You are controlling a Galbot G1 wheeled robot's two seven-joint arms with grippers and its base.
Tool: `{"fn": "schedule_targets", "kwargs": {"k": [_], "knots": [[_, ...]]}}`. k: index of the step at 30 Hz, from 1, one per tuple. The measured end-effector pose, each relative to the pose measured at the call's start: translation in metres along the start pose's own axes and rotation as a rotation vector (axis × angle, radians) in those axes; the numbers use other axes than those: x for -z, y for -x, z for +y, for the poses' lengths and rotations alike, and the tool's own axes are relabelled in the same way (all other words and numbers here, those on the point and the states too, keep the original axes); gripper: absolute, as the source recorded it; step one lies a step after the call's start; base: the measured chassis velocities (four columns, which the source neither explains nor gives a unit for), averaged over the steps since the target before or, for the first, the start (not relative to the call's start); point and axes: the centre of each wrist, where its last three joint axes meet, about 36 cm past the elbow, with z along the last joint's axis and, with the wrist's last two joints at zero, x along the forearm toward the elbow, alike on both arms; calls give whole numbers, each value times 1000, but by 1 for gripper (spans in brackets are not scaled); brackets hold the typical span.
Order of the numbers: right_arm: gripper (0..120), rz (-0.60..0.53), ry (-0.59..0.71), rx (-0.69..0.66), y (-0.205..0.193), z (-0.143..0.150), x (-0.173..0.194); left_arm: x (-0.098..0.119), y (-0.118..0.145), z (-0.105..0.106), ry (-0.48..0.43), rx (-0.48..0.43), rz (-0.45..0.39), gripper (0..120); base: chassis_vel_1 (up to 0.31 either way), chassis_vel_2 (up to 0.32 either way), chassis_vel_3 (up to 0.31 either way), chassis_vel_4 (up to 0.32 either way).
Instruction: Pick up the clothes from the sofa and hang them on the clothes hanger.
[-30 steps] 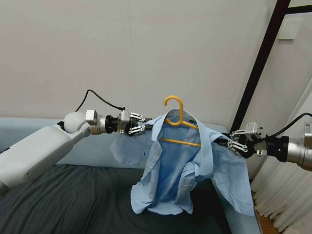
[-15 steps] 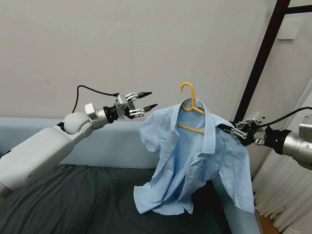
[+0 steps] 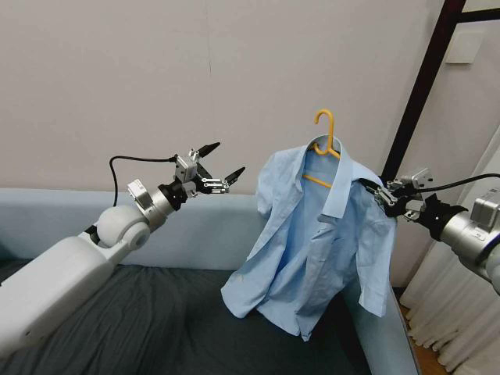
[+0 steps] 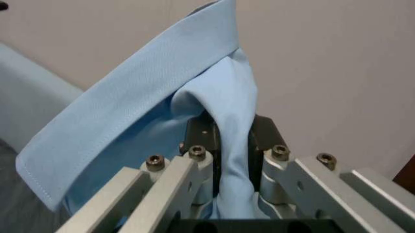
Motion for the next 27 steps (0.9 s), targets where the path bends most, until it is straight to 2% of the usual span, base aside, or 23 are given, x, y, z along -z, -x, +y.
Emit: {"fn": "schedule_targets", "kwargs": {"k": [1,4,5,9,11,12,14,20,25,27], "knots": [[8,0,0,0,0,0,0,0,0,0,0,0,0,100,0,0,0,0],[8,-15,3,-12,0,5,-2,5,5,-30,-52,50,16,100,0,0,0,0],[8,-15,3,-12,0,5,-2,5,5,-30,-52,50,16,100,0,0,0,0],[8,-18,-1,-20,1,6,-4,17,13,-74,-181,98,45,100,0,0,0,0],[8,-19,-1,-20,1,6,-4,19,14,-80,-203,111,51,100,0,0,0,0],[8,-21,-1,-21,1,6,-4,24,17,-94,-258,147,70,100,0,0,0,0],[8,-27,-1,-20,0,6,-2,28,22,-108,-314,192,98,100,0,0,0,0],[8,-41,4,-5,-1,13,2,25,39,-120,-358,220,105,100,0,0,0,0],[8,-54,11,-3,-2,16,8,23,77,-127,-421,224,82,98,0,0,0,0],[8,-55,11,-4,-2,16,9,22,84,-129,-427,221,84,98,0,0,0,0]]}}
